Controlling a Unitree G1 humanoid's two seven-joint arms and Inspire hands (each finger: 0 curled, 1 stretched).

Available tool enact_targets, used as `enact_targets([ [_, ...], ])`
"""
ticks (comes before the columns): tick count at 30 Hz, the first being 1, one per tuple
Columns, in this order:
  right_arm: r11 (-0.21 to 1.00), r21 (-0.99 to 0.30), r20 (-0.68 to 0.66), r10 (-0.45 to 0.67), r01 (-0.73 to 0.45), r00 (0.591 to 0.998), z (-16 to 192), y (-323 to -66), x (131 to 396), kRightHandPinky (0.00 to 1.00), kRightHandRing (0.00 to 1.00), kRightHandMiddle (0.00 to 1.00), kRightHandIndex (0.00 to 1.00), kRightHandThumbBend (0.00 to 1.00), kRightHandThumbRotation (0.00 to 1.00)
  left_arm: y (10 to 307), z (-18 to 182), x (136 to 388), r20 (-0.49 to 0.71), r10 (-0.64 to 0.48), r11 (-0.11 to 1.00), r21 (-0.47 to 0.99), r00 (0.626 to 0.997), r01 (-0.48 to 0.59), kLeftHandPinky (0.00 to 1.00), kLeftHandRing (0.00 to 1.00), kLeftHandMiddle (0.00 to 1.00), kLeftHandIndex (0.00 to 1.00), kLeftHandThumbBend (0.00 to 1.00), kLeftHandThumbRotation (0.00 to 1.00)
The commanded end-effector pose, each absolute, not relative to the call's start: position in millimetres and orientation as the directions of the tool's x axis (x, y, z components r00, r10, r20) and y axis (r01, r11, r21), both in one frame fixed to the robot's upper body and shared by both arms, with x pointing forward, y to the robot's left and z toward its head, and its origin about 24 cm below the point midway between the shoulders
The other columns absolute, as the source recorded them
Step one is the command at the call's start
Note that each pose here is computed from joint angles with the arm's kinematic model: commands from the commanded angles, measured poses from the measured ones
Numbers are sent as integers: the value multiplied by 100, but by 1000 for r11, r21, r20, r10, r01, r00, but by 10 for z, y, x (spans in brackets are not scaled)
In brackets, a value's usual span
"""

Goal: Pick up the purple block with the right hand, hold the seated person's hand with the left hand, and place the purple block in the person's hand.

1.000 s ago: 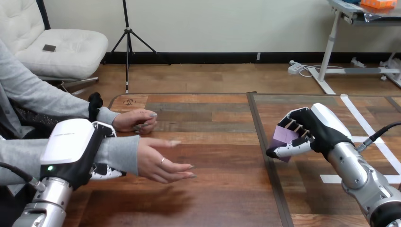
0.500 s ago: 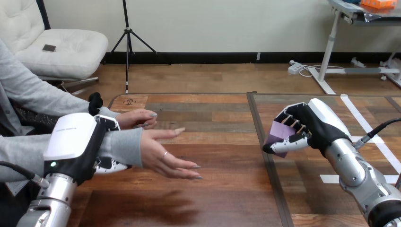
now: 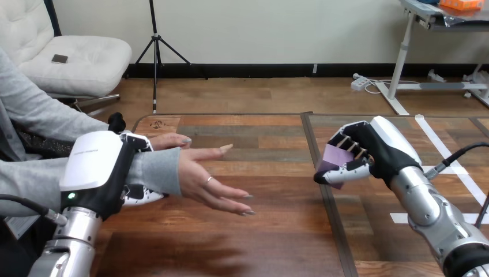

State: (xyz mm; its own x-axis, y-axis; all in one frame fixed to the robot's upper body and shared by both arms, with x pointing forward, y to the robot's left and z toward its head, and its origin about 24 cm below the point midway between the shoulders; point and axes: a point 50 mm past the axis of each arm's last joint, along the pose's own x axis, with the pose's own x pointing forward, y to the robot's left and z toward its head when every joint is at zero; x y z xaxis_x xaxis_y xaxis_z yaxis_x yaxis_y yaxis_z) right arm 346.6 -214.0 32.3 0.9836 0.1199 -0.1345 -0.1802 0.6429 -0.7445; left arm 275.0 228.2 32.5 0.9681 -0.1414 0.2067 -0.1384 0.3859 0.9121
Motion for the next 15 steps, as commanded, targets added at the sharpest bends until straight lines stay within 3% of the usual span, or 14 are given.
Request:
enact_targets([
  [1,691,-714,16,179,-114,984,643,-1941,3619,33,37,42,46,76,0,2118,736,2938,405,-142,473,829,903,-297,17,22,29,30,72,0],
  [15,690,-711,47,244,-140,969,678,-1778,3612,31,35,41,46,74,0,2050,746,2955,408,-140,496,817,902,-293,17,22,29,30,71,0],
])
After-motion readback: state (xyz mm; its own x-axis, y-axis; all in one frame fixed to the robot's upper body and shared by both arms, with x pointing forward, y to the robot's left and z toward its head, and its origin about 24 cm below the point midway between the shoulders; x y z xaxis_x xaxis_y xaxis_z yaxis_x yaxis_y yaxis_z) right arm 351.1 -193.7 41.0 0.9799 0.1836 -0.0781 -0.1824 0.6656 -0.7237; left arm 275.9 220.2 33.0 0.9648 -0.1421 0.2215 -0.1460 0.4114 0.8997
